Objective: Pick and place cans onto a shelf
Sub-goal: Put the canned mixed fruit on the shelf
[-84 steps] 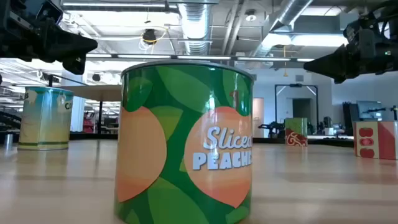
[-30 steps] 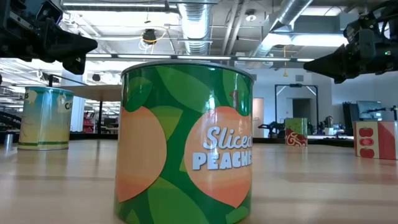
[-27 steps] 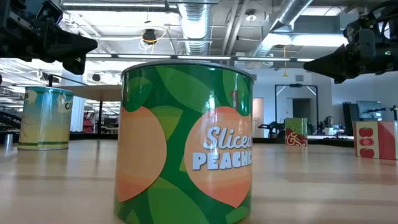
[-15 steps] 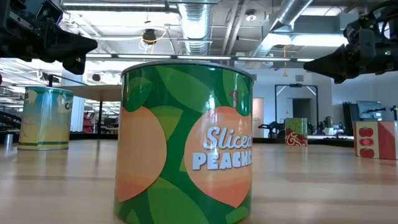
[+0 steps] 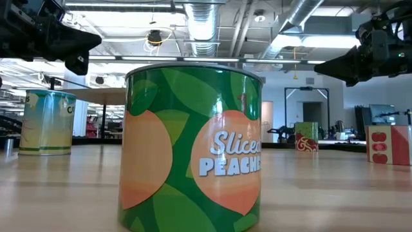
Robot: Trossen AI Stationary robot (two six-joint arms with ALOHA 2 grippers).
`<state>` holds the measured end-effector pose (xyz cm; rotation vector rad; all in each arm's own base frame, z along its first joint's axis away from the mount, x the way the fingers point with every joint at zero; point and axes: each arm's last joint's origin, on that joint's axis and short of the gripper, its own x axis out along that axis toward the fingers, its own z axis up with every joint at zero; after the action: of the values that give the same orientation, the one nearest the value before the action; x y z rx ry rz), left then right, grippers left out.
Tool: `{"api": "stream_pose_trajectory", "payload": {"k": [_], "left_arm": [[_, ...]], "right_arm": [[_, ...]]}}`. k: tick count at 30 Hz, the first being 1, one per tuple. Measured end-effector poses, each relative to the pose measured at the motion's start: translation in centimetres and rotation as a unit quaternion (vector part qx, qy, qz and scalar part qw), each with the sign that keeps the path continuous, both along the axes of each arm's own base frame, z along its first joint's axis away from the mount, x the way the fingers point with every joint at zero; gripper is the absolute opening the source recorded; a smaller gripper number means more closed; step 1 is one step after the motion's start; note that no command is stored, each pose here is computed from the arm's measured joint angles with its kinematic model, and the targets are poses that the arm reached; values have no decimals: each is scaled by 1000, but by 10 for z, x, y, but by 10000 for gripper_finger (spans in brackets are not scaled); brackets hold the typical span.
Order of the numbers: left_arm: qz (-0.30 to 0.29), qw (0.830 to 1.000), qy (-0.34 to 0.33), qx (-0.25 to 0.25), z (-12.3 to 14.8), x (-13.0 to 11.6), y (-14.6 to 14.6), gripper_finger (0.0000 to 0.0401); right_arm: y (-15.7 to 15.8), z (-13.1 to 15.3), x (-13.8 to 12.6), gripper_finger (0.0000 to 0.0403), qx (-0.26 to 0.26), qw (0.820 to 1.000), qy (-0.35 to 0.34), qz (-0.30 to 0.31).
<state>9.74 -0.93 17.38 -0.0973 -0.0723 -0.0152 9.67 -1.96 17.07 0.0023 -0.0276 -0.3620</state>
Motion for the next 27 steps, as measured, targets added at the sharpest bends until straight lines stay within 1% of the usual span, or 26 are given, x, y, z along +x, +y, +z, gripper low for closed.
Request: {"api": "stream_pose_trajectory", "payload": {"k": [4,12,14,19,23,27], "left_arm": [[0,1000,-3,12,0,0,0,0],[-9,1000,-5,12,2,0,-1,0],[-9,1000,2,13,4,-1,0,0],[-7,1000,-6,12,12,-2,0,0],[-7,1000,14,12,19,0,0,0],[-1,999,53,11,28,5,-1,0]], "right_arm": [[0,0,0,47,0,1000,0,0],[0,0,0,47,0,1000,0,0],[0,0,0,47,0,1000,0,0],[0,0,0,47,0,1000,0,0],[0,0,0,47,0,1000,0,0],[0,0,0,47,0,1000,0,0]]}}
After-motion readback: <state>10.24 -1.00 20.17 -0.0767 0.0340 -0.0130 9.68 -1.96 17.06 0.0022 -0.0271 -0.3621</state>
